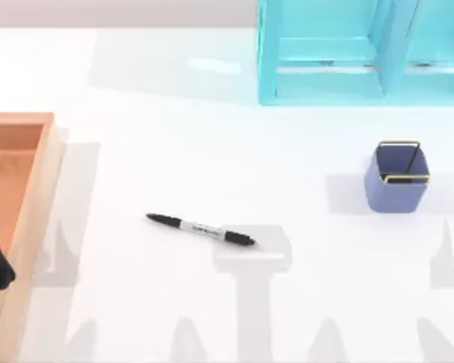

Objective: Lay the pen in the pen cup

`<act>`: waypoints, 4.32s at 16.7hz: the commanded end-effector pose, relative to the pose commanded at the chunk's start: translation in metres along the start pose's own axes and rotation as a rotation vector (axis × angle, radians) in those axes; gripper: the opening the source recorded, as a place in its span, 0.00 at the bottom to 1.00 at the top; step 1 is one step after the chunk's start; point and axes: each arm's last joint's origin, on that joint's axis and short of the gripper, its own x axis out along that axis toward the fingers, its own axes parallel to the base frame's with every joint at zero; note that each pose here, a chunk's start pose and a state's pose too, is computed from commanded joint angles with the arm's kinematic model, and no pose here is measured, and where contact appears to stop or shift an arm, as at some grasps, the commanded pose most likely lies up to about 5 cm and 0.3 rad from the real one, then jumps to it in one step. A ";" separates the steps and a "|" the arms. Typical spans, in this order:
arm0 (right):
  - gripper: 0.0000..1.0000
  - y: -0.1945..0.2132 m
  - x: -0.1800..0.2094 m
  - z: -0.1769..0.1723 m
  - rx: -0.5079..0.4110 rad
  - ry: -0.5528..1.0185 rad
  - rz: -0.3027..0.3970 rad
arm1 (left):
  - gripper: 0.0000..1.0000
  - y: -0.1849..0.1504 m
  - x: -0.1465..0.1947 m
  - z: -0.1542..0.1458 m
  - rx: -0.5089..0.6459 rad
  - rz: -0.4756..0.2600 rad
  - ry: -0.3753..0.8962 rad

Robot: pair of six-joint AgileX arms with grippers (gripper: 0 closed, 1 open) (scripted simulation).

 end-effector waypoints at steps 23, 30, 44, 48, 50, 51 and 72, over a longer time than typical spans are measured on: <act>1.00 0.165 0.167 0.158 -0.506 0.831 0.508 | 1.00 0.000 0.000 0.000 0.000 0.000 0.000; 1.00 0.307 0.210 0.088 -0.875 1.107 0.741 | 1.00 0.000 0.000 0.000 0.000 0.000 0.000; 1.00 0.372 0.204 0.017 -1.085 1.237 0.845 | 1.00 0.000 0.000 0.000 0.000 0.000 0.000; 1.00 0.372 0.213 -0.027 -1.085 1.230 0.846 | 1.00 0.000 0.000 0.000 0.000 0.000 0.000; 1.00 0.371 0.217 -0.054 -1.083 1.225 0.846 | 1.00 0.000 0.000 0.000 0.000 0.000 0.000; 1.00 0.369 0.218 -0.064 -1.084 1.227 0.846 | 1.00 0.000 0.000 0.000 0.000 0.000 0.000; 0.00 0.367 0.219 -0.076 -1.087 1.233 0.846 | 1.00 0.000 0.000 0.000 0.000 0.000 0.000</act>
